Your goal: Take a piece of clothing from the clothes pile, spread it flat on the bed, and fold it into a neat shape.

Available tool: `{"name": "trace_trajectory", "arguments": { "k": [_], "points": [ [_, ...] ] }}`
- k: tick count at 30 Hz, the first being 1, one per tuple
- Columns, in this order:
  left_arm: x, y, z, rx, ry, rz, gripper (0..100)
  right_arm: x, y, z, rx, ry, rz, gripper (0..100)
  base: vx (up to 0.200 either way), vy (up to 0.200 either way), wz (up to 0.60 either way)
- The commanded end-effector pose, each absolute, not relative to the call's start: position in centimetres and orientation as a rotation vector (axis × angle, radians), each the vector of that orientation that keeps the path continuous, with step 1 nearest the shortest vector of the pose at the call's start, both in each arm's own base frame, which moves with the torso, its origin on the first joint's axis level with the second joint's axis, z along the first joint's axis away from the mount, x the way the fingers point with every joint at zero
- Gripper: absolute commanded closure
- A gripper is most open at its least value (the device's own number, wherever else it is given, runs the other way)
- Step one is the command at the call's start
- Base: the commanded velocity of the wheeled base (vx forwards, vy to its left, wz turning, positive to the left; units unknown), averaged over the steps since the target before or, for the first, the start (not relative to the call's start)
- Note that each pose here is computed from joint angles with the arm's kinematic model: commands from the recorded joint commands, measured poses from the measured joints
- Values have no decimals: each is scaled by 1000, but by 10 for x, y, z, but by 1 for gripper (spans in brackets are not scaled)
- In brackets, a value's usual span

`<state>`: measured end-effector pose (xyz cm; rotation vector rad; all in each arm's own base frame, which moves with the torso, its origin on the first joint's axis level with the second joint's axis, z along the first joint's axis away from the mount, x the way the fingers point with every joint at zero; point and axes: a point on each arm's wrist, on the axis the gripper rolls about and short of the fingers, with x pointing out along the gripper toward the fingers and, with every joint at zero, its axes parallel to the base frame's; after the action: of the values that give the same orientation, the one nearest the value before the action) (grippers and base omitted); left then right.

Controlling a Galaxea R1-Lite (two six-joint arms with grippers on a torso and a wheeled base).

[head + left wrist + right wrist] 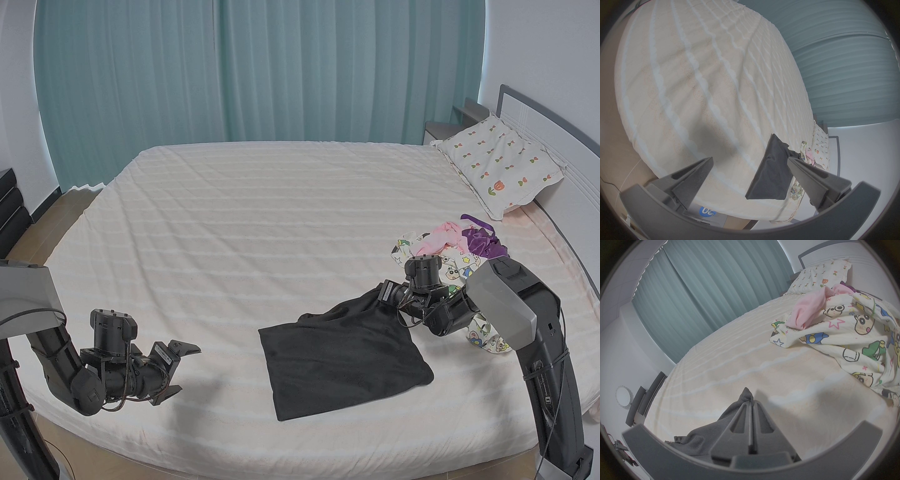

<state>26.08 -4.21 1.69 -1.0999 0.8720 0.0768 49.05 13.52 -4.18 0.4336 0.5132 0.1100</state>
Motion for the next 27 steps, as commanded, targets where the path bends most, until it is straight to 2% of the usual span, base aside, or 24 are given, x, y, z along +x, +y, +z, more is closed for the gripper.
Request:
{"name": "trace_trajectory", "arguments": {
  "k": [1, 4, 5, 10, 14, 22, 27],
  "points": [
    [261, -42, 17, -1100, 871, 77, 0, 492, 134, -42, 436, 507, 106, 100, 0, 0, 0],
    [261, -42, 17, -1100, 872, 78, 0, 493, 132, -42, 439, 506, 103, 100, 0, 0, 0],
    [261, -42, 17, -1100, 872, 78, 0, 493, 132, -42, 440, 505, 103, 0, 0, 0, 0],
    [261, -42, 17, -1102, 871, 78, 0, 494, 130, -40, 454, 502, 96, 0, 0, 0, 0],
    [261, -42, 17, -1100, 871, 77, 0, 489, 116, -21, 486, 486, 62, 0, 0, 0, 0],
    [261, -42, 17, -1100, 871, 74, 0, 436, 92, 4, 615, 558, -16, 0, 0, 0, 0],
    [261, -42, 17, -1103, 869, 75, 0, 410, 86, 1, 745, 578, -68, 0, 0, -200, 0]
  ]
}}
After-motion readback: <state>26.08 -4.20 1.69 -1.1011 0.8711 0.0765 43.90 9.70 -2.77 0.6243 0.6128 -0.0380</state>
